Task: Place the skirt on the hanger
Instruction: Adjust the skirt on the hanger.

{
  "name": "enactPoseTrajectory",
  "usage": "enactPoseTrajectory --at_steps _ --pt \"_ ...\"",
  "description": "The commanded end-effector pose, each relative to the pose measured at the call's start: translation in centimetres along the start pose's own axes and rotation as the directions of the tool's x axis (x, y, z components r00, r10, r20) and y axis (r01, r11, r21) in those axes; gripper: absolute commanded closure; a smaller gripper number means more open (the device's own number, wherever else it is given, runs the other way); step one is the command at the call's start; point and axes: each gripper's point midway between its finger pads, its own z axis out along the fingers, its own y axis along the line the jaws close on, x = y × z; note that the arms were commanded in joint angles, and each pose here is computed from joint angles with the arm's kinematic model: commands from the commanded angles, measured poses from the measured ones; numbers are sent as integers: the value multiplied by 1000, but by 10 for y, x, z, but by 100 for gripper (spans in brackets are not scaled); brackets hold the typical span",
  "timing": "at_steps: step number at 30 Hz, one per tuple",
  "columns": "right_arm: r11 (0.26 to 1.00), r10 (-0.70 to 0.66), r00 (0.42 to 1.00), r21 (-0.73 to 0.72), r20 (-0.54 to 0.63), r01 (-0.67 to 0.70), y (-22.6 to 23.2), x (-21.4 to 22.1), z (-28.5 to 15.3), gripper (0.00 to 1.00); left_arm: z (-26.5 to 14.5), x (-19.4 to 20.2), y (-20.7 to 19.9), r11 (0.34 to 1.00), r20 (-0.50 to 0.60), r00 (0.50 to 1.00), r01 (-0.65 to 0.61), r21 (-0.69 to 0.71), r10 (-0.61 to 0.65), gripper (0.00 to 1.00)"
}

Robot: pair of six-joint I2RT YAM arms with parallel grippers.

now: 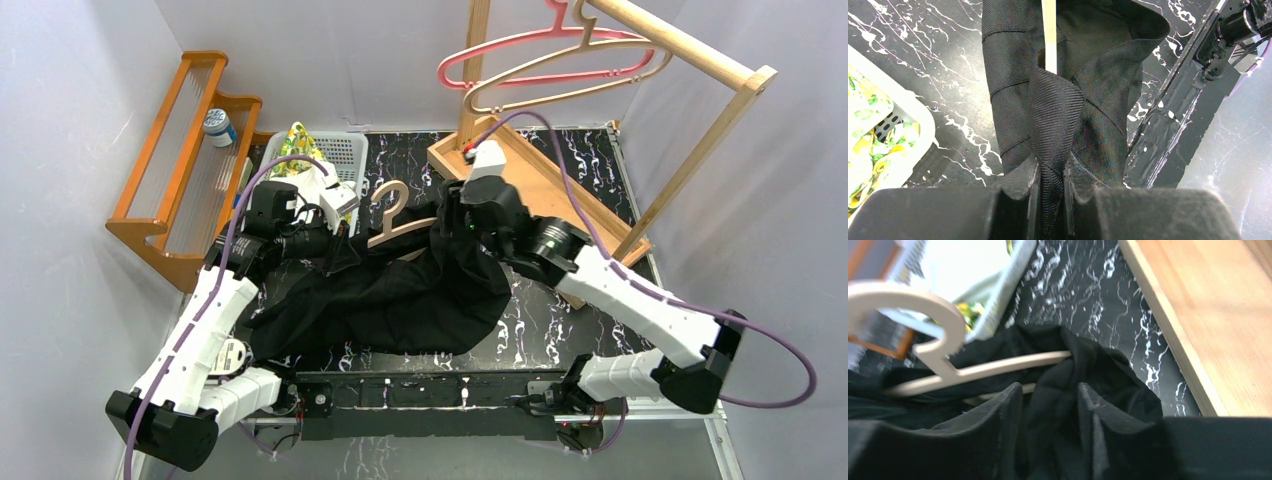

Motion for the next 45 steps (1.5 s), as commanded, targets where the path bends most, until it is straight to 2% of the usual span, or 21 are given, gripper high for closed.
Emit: enactPoseTrajectory --at_steps 1,3,6,10,14,18,21,24,30,36,38,45 --pt "993 -117 987 -24 -113 115 2 34 15 43 -6 -16 -7 1000 63 998 -20 23 18 100" --pt "991 -133 979 -34 -156 130 6 47 24 41 -6 -16 -9 999 65 998 -20 28 18 100" --pt "985 -161 966 32 -204 171 1 54 37 41 -6 -14 -8 1000 64 998 -21 23 19 100" --pt "962 -200 960 148 -198 231 -13 49 50 41 -6 -13 -9 999 59 998 -20 25 18 100" --pt "937 -262 941 178 -216 302 -17 49 56 40 -5 -12 -7 1000 54 998 -15 22 14 100" --pt "942 -297 926 89 -232 324 -2 54 56 35 -4 -11 -5 1000 47 999 -16 12 16 100" --pt "961 -275 944 -44 -182 272 21 49 49 29 -3 -8 -3 1000 36 999 -12 11 12 100" --pt "969 -242 959 -78 -145 233 25 47 44 28 -2 -6 -3 1000 24 1000 -10 13 10 100" --pt "955 -287 944 25 -161 294 8 62 54 36 -5 -11 -9 999 40 999 -19 39 18 100" --pt "905 -359 917 177 -172 388 -12 64 66 37 -7 -17 -15 998 64 998 -25 62 21 100" --pt "891 -363 915 220 -177 396 -20 64 65 44 -7 -17 -15 998 64 998 -24 60 20 100" --pt "874 -347 925 306 -153 379 -34 53 57 81 -8 -16 -13 998 61 998 -23 52 20 100"
